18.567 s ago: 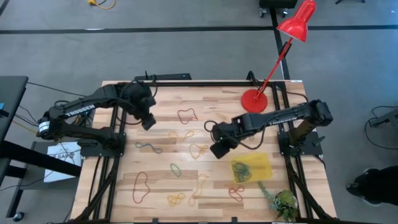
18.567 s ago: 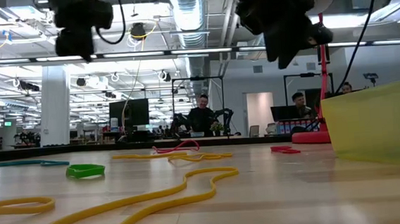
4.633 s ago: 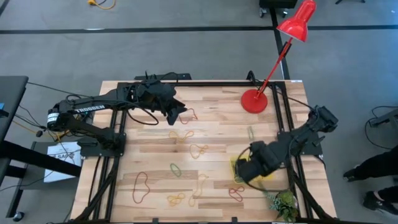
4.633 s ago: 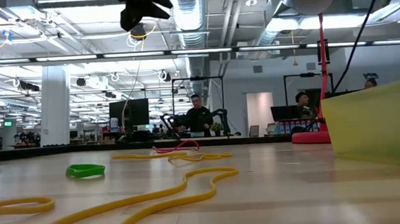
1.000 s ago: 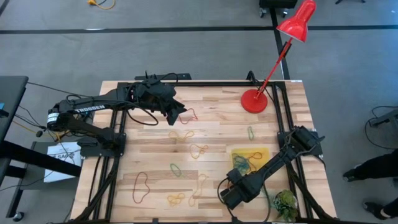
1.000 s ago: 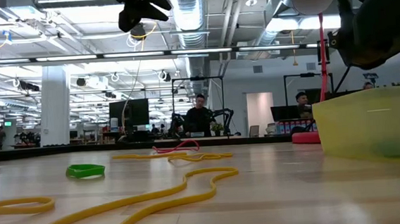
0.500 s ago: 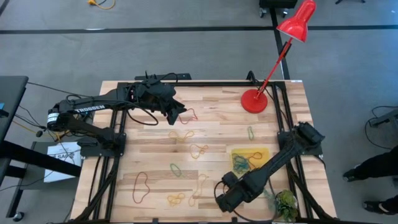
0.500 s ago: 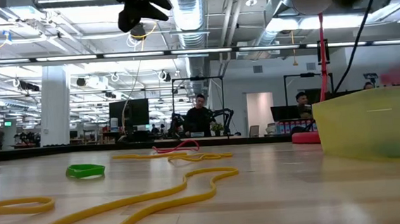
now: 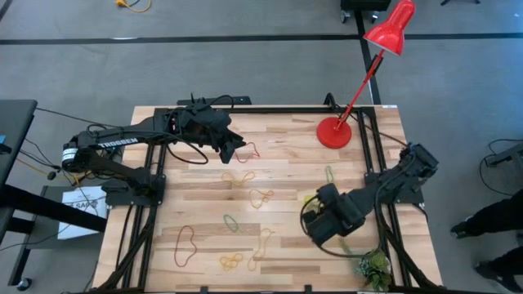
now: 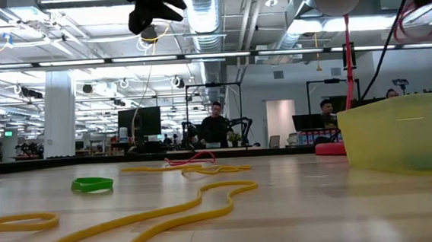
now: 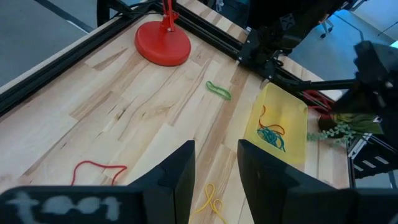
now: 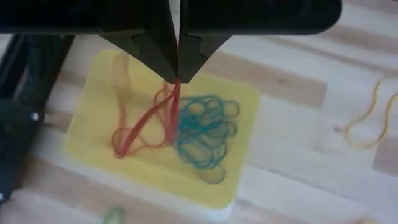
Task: Pick and place items into bin
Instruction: Put the red rubber band into the yellow bin
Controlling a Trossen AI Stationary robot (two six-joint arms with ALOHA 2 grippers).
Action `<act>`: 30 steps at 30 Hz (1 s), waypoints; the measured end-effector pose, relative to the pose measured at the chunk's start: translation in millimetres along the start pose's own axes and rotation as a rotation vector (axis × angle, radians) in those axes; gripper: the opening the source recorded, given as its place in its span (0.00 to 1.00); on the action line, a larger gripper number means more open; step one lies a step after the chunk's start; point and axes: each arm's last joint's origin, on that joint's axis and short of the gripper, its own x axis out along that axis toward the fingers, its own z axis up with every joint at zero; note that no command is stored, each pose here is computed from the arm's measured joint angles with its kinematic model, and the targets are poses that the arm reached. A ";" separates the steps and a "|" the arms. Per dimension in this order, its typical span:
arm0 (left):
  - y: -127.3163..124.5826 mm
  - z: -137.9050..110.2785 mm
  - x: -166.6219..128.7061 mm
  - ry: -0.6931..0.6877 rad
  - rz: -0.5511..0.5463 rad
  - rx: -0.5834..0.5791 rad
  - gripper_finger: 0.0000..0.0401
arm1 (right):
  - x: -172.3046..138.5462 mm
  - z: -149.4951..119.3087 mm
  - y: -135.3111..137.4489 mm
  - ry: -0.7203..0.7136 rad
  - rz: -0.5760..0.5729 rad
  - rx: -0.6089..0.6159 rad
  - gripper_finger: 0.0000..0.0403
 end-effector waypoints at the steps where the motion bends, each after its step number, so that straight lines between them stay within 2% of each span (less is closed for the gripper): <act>1: 0.0 -0.1 0.0 0.001 0.000 0.000 0.27 | 0.1 2.9 -4.7 -0.006 -0.003 0.022 0.00; 4: -0.1 -0.2 0.0 0.003 -0.005 -0.001 0.27 | 5.7 7.4 -14.4 0.003 -0.048 0.091 0.00; 11: -0.1 -0.2 0.0 0.004 -0.004 -0.002 0.27 | 46.4 1.2 -29.2 0.035 -0.177 0.131 0.00; 20: 0.0 -0.2 0.0 0.003 -0.001 0.000 0.27 | 105.3 -5.7 -27.3 0.128 -0.103 0.172 0.00; 25: 0.1 -0.1 0.0 0.001 0.003 0.002 0.27 | 131.2 -3.0 -33.3 0.114 -0.121 0.342 0.00; 30: 0.1 -0.1 0.0 0.001 0.003 0.002 0.27 | 139.3 2.9 -36.7 0.111 -0.142 0.379 0.02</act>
